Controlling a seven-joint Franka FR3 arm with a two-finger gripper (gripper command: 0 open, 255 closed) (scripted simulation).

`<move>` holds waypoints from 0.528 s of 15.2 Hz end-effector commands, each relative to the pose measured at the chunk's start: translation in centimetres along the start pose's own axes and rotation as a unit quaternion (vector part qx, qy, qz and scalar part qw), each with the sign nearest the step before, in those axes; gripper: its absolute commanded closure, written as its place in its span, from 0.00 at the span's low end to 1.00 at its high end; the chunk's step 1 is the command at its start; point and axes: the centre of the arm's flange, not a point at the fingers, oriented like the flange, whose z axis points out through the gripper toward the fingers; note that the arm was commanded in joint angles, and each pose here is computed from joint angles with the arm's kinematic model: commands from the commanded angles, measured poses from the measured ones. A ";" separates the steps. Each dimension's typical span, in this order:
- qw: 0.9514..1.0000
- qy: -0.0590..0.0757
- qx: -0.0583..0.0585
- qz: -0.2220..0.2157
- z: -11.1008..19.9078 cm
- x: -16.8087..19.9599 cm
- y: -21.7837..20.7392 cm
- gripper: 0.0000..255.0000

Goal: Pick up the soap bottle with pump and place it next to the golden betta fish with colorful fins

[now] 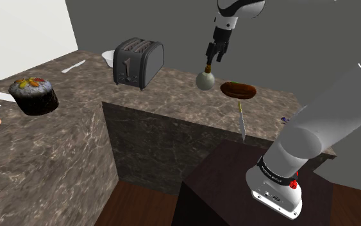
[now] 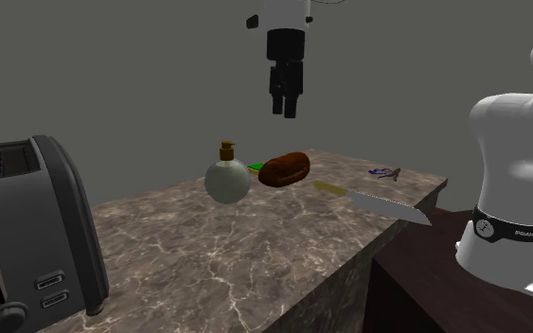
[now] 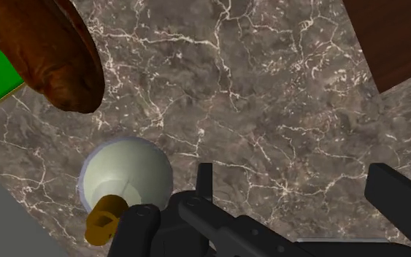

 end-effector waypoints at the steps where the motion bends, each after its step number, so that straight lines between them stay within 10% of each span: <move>1: 1.000 -0.001 0.000 0.001 0.8 1.4 2.6 0.00; 8: 1.000 -0.004 0.000 0.003 3.9 6.4 9.9 0.00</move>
